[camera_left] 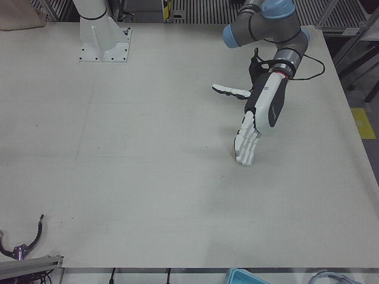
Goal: Pour water
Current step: 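Move the left hand toward the white paper cup near it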
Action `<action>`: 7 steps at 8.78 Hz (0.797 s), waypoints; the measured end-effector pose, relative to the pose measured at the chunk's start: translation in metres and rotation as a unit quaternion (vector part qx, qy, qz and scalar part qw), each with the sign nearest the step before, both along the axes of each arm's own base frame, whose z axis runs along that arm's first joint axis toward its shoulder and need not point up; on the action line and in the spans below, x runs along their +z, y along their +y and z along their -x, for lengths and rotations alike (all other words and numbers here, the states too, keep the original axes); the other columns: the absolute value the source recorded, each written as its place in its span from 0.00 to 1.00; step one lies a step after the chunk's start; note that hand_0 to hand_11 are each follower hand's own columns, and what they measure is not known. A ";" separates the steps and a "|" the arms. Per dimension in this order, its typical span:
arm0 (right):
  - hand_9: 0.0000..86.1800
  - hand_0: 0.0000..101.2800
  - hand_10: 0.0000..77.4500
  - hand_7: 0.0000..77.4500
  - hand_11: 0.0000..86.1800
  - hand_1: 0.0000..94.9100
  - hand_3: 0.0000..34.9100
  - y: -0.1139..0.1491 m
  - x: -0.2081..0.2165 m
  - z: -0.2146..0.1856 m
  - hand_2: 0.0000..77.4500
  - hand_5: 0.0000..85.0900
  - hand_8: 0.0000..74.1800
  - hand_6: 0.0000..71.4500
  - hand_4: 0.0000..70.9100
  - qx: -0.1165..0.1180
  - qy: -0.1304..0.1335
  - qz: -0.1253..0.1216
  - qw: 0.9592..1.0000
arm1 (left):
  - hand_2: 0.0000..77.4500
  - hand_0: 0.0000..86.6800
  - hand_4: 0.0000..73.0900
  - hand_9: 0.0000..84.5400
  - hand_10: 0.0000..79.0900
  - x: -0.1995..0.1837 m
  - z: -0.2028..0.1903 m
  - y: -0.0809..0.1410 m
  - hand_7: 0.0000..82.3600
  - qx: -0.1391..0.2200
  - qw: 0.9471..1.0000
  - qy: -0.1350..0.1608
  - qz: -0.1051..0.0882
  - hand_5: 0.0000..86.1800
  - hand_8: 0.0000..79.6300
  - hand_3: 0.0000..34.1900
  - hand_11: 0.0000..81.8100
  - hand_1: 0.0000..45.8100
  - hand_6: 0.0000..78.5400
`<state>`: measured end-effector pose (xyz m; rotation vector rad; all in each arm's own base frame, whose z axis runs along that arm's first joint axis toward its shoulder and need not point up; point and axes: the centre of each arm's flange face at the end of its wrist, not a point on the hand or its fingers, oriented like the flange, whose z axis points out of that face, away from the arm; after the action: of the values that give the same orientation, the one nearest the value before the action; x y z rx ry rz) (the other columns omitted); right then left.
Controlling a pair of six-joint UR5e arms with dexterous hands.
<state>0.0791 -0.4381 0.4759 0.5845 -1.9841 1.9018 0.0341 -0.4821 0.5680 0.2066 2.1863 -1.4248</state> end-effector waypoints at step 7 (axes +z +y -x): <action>0.01 0.45 0.01 0.01 0.01 0.10 0.00 -0.009 0.019 0.034 0.01 0.01 0.01 0.01 0.03 -0.033 0.017 0.021 0.999 | 0.01 0.57 0.01 0.01 0.00 0.174 0.000 0.037 0.01 0.007 0.998 -0.028 0.061 0.01 0.00 0.32 0.03 0.31 0.00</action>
<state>0.0450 -0.4474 0.4954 0.5294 -1.9126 1.8765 0.0336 -0.4450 0.7417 0.1843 2.0447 -1.5206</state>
